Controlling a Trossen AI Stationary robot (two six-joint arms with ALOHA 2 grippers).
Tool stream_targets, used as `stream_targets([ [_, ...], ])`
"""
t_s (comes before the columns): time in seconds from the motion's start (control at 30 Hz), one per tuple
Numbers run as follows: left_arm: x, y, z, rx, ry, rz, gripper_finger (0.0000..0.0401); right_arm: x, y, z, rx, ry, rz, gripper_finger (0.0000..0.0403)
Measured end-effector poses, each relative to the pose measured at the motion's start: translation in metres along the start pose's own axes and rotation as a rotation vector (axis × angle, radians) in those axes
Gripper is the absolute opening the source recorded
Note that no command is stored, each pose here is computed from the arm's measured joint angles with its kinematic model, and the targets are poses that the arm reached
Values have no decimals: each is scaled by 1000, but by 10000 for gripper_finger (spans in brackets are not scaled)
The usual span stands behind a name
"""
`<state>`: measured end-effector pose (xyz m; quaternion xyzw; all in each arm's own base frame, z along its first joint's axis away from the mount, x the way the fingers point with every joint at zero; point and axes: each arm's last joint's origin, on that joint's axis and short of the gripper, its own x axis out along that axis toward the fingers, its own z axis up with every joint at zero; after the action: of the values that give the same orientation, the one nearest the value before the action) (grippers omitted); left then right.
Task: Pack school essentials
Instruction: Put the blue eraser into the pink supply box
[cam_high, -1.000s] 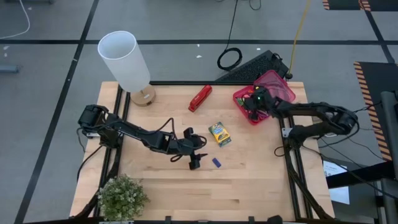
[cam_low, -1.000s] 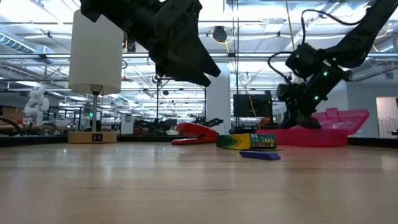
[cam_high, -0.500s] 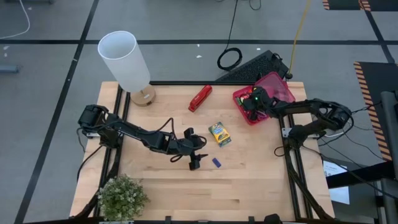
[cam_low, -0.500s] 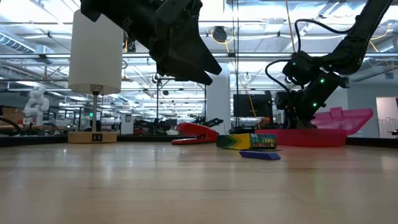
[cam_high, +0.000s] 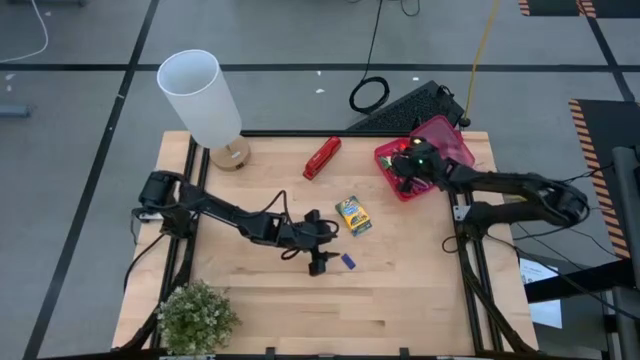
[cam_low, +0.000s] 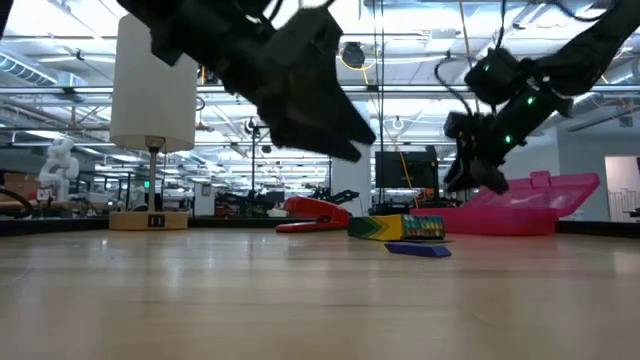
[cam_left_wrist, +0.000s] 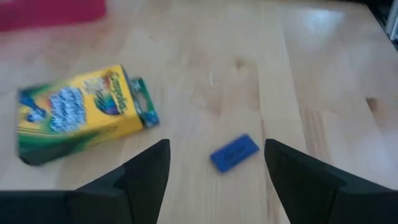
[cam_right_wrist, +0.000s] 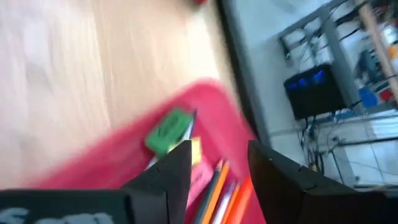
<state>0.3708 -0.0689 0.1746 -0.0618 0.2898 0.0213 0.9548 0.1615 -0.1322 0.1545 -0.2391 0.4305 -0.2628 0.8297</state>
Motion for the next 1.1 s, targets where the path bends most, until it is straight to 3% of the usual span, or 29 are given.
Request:
stream_targets([
  [0.3,24,13,-16,17,49,-40,264,-51,14,28,201,-226,74,153],
  [0.5,28,22,-14,116,56,-99,264,-78,31,43,324,-408,293,153],
  [0.8,28,20,-1,301,19,-240,264,-96,58,54,316,-466,470,153],
  [1.1,41,13,-10,422,-21,-276,264,-108,72,59,221,-526,531,153],
])
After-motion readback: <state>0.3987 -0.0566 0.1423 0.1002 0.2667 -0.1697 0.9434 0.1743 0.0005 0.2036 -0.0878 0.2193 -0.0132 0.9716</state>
